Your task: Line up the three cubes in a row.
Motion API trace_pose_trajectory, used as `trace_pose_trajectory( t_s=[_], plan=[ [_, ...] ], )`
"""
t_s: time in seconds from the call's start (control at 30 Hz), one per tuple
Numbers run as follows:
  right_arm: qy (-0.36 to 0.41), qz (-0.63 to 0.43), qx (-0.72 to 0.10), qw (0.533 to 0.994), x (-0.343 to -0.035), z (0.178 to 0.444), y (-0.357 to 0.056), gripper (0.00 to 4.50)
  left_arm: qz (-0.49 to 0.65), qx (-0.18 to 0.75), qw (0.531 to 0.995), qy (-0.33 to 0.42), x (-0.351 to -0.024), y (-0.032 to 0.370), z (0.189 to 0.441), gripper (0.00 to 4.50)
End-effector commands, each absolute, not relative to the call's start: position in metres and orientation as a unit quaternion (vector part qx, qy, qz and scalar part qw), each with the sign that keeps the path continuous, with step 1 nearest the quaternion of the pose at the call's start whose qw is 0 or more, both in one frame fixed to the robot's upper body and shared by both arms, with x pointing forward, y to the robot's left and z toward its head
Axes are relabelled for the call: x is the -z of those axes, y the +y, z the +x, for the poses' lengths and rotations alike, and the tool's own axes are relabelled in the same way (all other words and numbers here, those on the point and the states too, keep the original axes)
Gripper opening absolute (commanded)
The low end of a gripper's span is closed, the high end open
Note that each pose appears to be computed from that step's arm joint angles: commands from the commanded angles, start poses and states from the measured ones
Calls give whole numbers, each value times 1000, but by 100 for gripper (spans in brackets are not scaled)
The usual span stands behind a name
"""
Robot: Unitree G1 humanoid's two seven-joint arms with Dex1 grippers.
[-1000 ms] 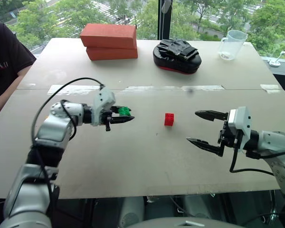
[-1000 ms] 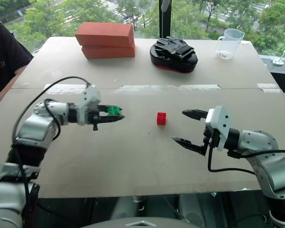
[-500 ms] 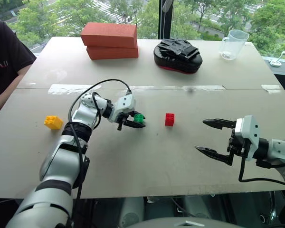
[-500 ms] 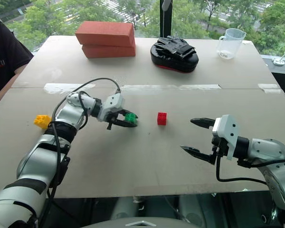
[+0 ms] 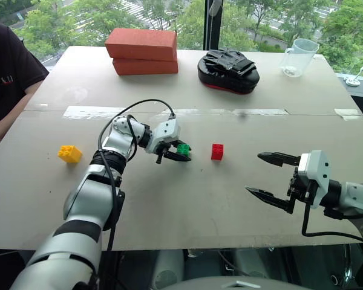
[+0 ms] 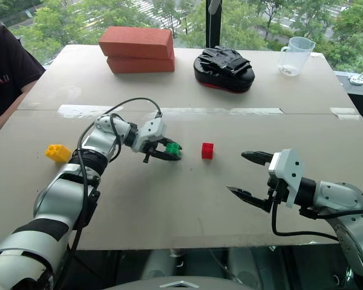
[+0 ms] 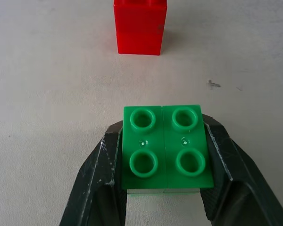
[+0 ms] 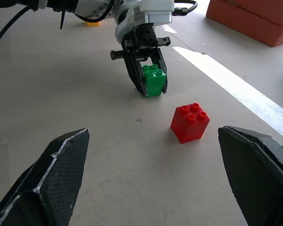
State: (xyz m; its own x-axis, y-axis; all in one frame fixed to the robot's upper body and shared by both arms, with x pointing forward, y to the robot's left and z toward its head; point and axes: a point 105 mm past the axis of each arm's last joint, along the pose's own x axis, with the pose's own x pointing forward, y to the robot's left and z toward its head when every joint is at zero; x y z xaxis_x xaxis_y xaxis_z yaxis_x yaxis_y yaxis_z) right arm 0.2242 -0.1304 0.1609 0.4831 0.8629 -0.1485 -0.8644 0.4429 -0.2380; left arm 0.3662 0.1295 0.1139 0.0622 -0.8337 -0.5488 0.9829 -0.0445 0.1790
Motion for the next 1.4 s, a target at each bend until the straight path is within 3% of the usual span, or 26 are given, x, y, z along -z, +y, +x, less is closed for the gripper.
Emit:
trace_pose_trajectory(
  t_s=[0.03,0.1,0.13,0.27,0.53,0.67,0.77,0.9,1.13,1.4],
  plan=[
    [-21,-149,-511,846,-173,218,-126,450,278,672,673,135,-119,127,369,132],
    [-21,-149,-510,847,-173,218,-126,450,278,670,674,137,-118,127,369,132],
    [-19,-148,-511,846,-173,217,-125,450,277,667,679,133,-119,127,370,237],
    [-18,-145,-512,847,-173,215,-124,450,263,667,688,114,-130,131,370,402],
    [-25,-139,-531,836,-173,219,-118,450,214,640,735,62,-170,171,356,402],
    [-40,-125,-556,821,-176,222,-111,450,106,566,816,48,-198,209,329,402],
    [-50,-114,-577,807,-175,225,-105,450,18,452,891,30,-211,244,309,402],
    [-63,-104,-599,791,-177,231,-95,450,44,161,986,29,-199,319,305,402],
    [-66,-92,-624,773,-178,234,-87,450,33,-59,995,74,-170,373,272,402],
    [-63,-95,-627,771,-183,236,-87,450,42,-55,992,107,-153,380,288,402]
  ],
)
